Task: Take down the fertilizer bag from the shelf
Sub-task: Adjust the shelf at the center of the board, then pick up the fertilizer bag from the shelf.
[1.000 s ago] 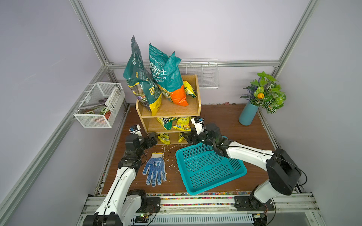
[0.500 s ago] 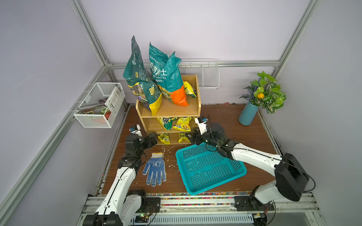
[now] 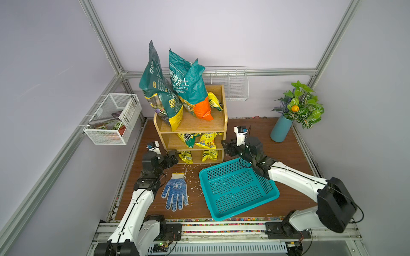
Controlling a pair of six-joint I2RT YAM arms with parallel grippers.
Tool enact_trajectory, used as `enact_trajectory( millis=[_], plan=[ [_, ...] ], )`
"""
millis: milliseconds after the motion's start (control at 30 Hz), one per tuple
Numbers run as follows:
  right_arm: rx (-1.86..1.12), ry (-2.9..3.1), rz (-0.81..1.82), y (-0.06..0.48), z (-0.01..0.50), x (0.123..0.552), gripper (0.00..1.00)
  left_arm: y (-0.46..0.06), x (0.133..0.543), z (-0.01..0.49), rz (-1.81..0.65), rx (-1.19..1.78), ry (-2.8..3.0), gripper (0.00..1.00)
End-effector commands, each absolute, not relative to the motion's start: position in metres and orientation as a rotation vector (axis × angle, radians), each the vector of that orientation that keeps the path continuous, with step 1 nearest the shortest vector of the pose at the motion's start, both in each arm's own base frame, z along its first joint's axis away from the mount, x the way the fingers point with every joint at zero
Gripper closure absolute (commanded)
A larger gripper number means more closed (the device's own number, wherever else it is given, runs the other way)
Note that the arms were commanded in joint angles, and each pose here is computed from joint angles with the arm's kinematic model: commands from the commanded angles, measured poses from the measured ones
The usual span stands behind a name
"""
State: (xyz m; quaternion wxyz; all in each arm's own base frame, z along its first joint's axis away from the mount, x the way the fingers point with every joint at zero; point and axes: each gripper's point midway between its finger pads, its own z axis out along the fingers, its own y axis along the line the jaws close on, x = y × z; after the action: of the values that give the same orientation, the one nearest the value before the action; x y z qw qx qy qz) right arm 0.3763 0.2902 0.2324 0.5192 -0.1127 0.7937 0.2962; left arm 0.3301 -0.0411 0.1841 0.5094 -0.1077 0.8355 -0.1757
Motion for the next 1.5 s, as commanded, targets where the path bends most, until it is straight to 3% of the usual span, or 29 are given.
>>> enact_trajectory(
  millis=[0,233,400,733,767,900,1000,1167,1467],
  plan=[
    [-0.272,1.846,0.741,0.303,0.245,0.396,0.33,-0.045,0.330,0.185,-0.446,-0.260,2.007,0.00],
    [-0.167,1.814,0.692,0.293,0.241,0.413,0.77,-0.044,0.330,0.185,-0.442,-0.258,2.007,0.00],
    [-0.130,1.808,0.663,0.271,0.246,0.427,0.87,-0.047,0.331,0.184,-0.462,-0.258,2.014,0.00],
    [-0.138,1.850,0.686,0.258,0.239,0.450,0.82,-0.052,0.327,0.181,-0.495,-0.253,2.044,0.00],
    [-0.139,1.850,0.689,0.259,0.239,0.450,0.79,-0.053,0.325,0.178,-0.501,-0.254,2.059,0.00],
    [-0.162,1.851,0.724,0.263,0.247,0.440,0.44,-0.054,0.312,0.180,-0.491,-0.269,2.089,0.00],
    [-0.187,1.880,0.666,0.259,0.250,0.426,0.36,-0.055,0.300,0.183,-0.498,-0.282,2.092,0.00],
    [-0.164,1.985,0.549,0.232,0.245,0.391,0.29,-0.078,0.287,0.189,-0.490,-0.208,2.137,0.00],
    [-0.193,2.138,0.488,0.194,0.248,0.321,0.26,-0.135,0.265,0.192,-0.521,-0.018,2.202,0.00]
  ],
)
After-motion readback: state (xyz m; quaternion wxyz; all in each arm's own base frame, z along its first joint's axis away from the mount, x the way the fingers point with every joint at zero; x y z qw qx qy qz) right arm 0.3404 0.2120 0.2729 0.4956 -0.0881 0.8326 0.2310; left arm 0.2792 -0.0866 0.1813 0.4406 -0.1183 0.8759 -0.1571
